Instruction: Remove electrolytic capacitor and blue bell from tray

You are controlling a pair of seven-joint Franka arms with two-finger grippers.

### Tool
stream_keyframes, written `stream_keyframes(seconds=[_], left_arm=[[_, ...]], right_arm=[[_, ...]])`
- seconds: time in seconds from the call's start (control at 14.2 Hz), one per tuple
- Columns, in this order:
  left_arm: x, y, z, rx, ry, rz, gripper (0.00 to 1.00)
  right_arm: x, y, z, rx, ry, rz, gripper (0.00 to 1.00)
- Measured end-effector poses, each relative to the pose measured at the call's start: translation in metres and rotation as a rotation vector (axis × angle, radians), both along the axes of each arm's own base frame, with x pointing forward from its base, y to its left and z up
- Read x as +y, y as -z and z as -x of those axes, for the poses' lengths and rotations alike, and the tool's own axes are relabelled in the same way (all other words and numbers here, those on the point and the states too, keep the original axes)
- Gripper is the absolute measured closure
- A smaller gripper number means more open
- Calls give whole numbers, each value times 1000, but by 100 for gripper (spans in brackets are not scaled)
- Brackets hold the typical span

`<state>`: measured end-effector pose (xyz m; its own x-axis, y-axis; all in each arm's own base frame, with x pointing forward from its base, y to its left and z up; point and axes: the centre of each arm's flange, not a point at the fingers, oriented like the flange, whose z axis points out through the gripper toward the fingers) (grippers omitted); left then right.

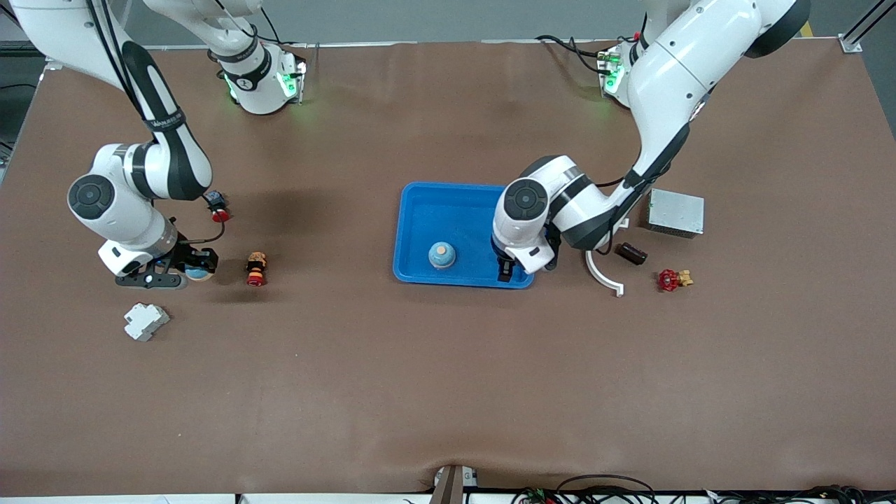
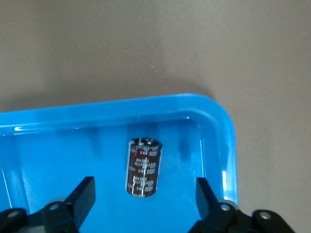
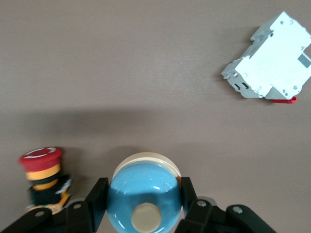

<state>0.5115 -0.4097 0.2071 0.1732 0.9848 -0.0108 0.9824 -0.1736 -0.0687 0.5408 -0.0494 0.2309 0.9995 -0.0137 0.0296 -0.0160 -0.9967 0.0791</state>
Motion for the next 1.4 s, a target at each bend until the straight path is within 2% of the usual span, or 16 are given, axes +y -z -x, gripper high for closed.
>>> stream_keyframes(seconds=[0.28, 0.42, 0.49, 0.56, 0.7, 0.77, 0.98, 1.19, 1.4], left_arm=[[5, 11, 2, 9, -15, -21, 15], [8, 17, 3, 18, -16, -28, 30], [9, 19, 3, 20, -18, -30, 30], [10, 19, 3, 20, -19, -31, 35], [12, 20, 1, 20, -23, -33, 57], [13, 20, 0, 20, -25, -33, 67], [17, 18, -5, 16, -36, -31, 67], [24, 8, -13, 13, -46, -57, 67], [43, -31, -31, -20, -50, -91, 67]], right_arm=[[-13, 38, 5, -12, 15, -5, 35], [-13, 52, 6, -17, 13, -7, 35], [-13, 51, 5, -19, 13, -7, 35], [-13, 51, 5, -20, 13, -7, 35], [-13, 51, 5, -21, 21, -7, 35], [-14, 53, 6, -21, 30, -8, 30], [-15, 65, 8, -11, 43, -10, 1], [-15, 68, 9, -12, 45, -10, 0], [-15, 68, 9, -12, 45, -10, 0]])
